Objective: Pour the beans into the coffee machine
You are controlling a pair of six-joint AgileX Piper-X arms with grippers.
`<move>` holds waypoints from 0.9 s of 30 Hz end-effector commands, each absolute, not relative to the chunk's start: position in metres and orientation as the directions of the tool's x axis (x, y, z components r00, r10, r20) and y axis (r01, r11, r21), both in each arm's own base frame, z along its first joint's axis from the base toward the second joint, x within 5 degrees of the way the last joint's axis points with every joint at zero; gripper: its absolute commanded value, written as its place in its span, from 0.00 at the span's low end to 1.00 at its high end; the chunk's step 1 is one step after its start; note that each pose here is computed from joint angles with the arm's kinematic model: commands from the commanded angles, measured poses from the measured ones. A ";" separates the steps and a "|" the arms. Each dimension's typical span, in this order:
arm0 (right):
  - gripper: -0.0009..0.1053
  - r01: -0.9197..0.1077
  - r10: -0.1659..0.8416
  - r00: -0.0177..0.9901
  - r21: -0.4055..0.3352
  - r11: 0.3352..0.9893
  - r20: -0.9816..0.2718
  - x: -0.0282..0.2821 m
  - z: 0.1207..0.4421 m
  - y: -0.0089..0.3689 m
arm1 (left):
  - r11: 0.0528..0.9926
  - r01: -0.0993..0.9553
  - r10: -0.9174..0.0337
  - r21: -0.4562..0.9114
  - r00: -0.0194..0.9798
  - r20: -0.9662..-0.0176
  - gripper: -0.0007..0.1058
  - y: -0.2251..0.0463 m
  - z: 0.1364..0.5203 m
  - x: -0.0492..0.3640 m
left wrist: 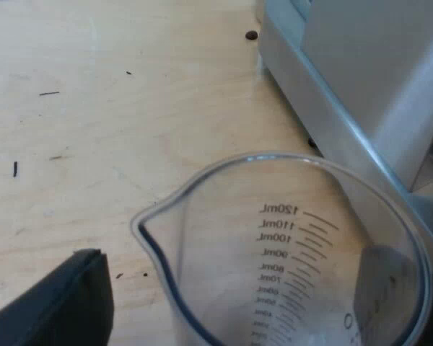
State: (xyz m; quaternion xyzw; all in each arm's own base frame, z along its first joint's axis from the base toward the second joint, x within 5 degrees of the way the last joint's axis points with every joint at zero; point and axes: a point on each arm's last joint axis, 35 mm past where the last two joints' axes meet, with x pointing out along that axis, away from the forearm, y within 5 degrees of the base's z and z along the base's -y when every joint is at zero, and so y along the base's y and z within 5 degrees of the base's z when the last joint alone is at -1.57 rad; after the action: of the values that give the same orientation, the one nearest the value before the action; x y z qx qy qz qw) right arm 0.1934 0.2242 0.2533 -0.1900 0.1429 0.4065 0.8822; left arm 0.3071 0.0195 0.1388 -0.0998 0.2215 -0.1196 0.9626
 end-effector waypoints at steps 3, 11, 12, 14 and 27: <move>0.69 -0.768 0.670 0.635 -0.220 0.601 -0.385 0.193 0.258 0.225 | 0.941 0.170 -0.303 -0.292 0.807 -0.506 0.68 0.018 0.128 0.300; 0.69 -0.768 0.670 0.635 -0.220 0.601 -0.385 0.193 0.258 0.225 | 0.934 0.122 -0.318 -0.336 0.713 -0.625 0.68 0.017 0.116 0.288; 0.69 -0.768 0.670 0.635 -0.220 0.601 -0.385 0.193 0.258 0.225 | 0.933 0.113 -0.320 -0.341 0.696 -0.643 0.68 0.016 0.117 0.286; 0.69 -0.769 0.671 0.633 -0.220 0.600 -0.385 0.193 0.258 0.225 | 0.933 0.104 -0.319 -0.344 0.681 -0.660 0.68 0.016 0.120 0.282; 0.69 -0.762 0.677 0.639 -0.179 0.622 -0.365 0.191 0.265 0.223 | 0.934 0.089 -0.316 -0.346 0.655 -0.686 0.68 0.013 0.170 0.252</move>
State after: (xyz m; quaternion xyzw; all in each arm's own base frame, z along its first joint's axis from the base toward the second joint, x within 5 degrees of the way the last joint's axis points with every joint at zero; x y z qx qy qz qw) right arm 0.1928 0.2235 0.2554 -0.1726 0.1471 0.4038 0.8863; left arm 0.2564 0.0135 0.1638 -0.1417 0.3957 -0.1128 0.9004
